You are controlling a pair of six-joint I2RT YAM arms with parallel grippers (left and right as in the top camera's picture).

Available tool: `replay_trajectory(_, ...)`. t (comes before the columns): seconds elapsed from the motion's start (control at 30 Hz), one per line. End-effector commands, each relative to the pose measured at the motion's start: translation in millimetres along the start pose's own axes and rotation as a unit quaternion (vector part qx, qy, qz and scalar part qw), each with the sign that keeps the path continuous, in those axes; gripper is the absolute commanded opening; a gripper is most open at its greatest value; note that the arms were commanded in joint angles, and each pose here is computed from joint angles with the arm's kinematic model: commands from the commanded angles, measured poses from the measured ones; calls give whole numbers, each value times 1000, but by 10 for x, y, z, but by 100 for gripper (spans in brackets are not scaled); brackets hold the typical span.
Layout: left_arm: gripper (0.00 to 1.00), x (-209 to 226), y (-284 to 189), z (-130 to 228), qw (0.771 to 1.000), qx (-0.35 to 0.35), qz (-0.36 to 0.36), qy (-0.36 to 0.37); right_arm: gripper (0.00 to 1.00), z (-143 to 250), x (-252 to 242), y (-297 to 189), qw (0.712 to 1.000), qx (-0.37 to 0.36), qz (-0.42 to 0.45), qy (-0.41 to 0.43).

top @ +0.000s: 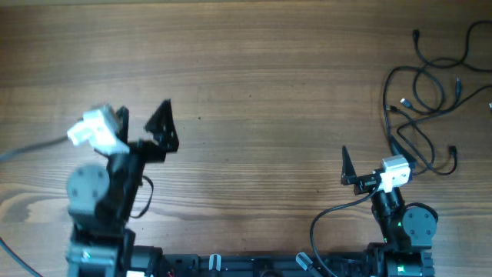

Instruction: Untangle cables

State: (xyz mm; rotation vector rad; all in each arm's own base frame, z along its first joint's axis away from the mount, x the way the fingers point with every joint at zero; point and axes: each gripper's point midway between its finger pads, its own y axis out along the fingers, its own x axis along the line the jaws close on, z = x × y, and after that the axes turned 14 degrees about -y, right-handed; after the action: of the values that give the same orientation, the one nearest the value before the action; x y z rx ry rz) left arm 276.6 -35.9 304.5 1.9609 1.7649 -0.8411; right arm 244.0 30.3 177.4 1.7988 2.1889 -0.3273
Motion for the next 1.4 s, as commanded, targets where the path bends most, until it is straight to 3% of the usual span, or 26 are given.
replay_trajectory(0.0,100,283,-131,224,999,-30,1,24,100,-12,-19,-4,1000,-3,7,8)
replay_trajectory(0.37,100,788,-225,627,995,-95,12,25,100,-12,-19,-4,1000,-3,7,8)
replay_trajectory(0.8,100,1143,-169,998,998,-54,-31,22,100,-13,-18,-4,1000,-3,7,8)
replay_trajectory(1.37,100,1134,-169,997,998,-53,-28,22,100,-12,-19,-4,1000,-3,7,8)
